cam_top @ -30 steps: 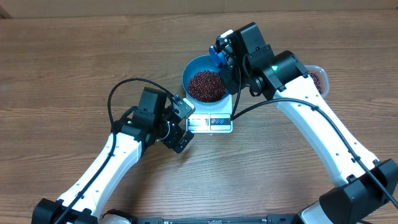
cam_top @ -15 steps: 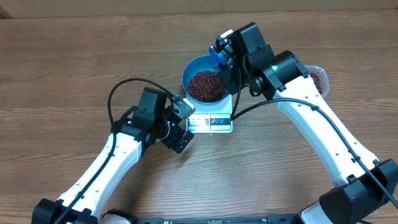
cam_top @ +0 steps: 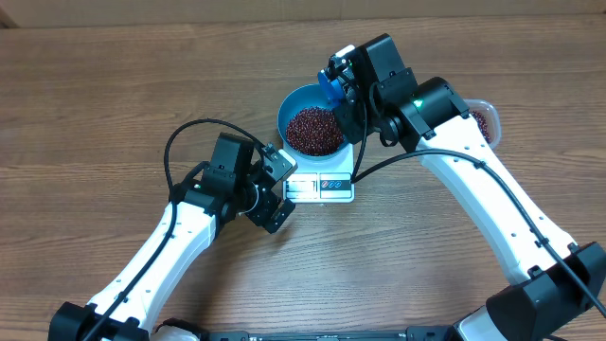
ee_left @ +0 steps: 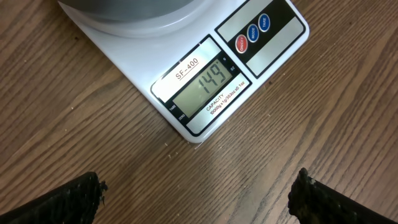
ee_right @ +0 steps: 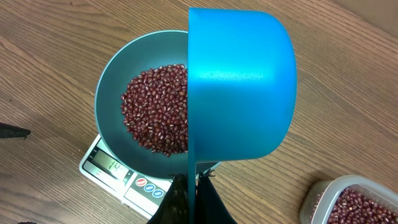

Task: Scoop item into bowl and weigh 150g on scale

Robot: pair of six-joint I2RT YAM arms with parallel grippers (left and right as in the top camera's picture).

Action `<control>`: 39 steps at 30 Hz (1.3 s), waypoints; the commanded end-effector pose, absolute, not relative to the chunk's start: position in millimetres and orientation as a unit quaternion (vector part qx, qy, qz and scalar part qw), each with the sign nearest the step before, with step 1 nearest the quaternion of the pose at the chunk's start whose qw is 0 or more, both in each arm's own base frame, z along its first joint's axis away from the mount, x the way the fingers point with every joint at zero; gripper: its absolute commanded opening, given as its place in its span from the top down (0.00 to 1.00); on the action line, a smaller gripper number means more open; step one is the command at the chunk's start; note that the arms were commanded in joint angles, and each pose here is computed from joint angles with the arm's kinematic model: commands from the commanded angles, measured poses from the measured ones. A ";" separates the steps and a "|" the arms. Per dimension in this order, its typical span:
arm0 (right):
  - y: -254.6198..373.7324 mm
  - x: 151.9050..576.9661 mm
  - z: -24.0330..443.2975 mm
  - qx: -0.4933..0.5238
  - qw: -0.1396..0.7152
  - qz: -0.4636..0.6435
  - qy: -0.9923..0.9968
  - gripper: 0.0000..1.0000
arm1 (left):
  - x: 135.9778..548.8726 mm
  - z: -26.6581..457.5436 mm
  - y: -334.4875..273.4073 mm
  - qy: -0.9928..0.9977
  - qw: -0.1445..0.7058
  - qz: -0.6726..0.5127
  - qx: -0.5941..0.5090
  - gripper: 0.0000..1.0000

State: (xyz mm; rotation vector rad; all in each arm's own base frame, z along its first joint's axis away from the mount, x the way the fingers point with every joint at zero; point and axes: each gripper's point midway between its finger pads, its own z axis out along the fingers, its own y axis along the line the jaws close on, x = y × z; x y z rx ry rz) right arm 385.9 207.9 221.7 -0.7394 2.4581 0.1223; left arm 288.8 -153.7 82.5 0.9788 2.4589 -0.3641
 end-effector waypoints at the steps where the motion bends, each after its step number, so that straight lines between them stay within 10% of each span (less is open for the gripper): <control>1: 214.0 386.4 239.8 -0.278 0.303 0.060 0.909 0.96 | 286.1 79.8 -156.4 0.893 0.229 -0.137 0.363 0.00; 39: 210.2 388.3 244.7 -0.250 0.286 0.160 0.911 0.96 | 286.1 79.8 -156.5 0.893 0.229 -0.137 0.363 0.00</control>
